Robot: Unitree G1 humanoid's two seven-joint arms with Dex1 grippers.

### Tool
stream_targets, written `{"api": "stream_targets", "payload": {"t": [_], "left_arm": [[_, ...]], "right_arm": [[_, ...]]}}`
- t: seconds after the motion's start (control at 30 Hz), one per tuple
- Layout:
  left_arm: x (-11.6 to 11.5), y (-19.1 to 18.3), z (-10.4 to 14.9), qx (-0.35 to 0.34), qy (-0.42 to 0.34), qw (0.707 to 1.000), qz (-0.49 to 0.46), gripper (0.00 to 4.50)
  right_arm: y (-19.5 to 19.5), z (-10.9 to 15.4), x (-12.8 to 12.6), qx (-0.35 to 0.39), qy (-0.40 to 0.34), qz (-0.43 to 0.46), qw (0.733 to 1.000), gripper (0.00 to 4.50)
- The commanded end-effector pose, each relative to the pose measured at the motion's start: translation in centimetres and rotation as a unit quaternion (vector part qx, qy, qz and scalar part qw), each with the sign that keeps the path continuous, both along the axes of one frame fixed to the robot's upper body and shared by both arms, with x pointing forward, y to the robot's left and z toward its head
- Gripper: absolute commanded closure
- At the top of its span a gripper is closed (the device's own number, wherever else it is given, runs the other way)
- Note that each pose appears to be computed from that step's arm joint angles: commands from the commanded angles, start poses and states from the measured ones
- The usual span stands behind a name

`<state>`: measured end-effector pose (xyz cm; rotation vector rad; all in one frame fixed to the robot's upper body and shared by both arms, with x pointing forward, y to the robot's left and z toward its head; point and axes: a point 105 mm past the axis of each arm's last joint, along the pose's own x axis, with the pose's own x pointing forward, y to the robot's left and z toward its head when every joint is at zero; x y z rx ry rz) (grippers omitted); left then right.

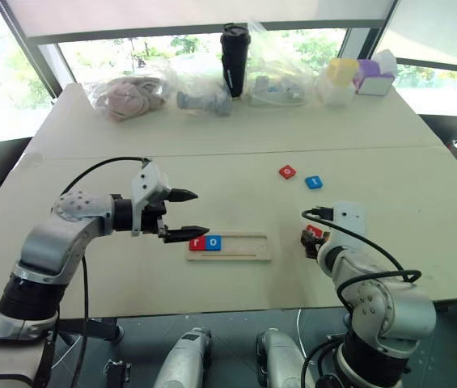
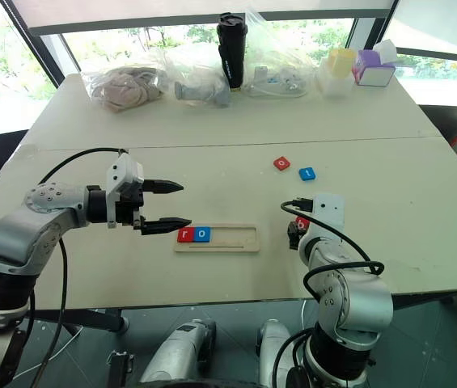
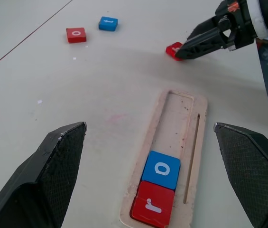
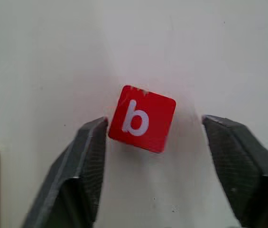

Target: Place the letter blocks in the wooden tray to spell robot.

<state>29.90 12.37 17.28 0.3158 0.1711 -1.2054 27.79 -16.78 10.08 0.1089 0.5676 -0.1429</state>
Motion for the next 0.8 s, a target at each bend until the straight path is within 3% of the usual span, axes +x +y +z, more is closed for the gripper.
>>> {"api": "stream_targets", "payload": {"t": [0.03,0.1,0.2,0.3,0.37,0.47,0.8], "left_arm": [[-0.2,-0.1,0.7,-0.002,-0.015,1.0,-0.003,0.0],[-0.3,-0.1,0.7,-0.002,-0.014,1.0,-0.002,0.0],[-0.4,0.1,0.8,-0.001,-0.013,1.0,-0.001,0.0],[-0.6,0.2,0.6,0.007,-0.009,1.0,-0.008,0.0],[-1.2,0.5,0.5,0.019,-0.004,1.0,-0.022,0.0],[-1.6,0.9,0.5,0.031,0.0,0.999,-0.032,0.0],[-2.3,1.6,0.4,0.05,0.002,0.998,-0.035,0.0]], "right_arm": [[0.7,1.0,-0.1,-0.006,-0.024,0.048,0.999,0.05],[-0.5,2.5,0.0,-0.065,-0.062,0.113,0.989,0.05],[-2.2,4.9,0.3,-0.097,-0.128,0.207,0.965,0.05],[-3.0,4.7,-0.9,-0.139,-0.13,0.345,0.919,0.05],[-4.3,3.6,-1.2,-0.122,-0.113,0.393,0.904,0.05],[-4.8,2.7,-1.4,-0.098,-0.11,0.433,0.889,0.05],[-5.6,0.2,1.2,-0.096,-0.111,0.452,0.88,0.05]]}}
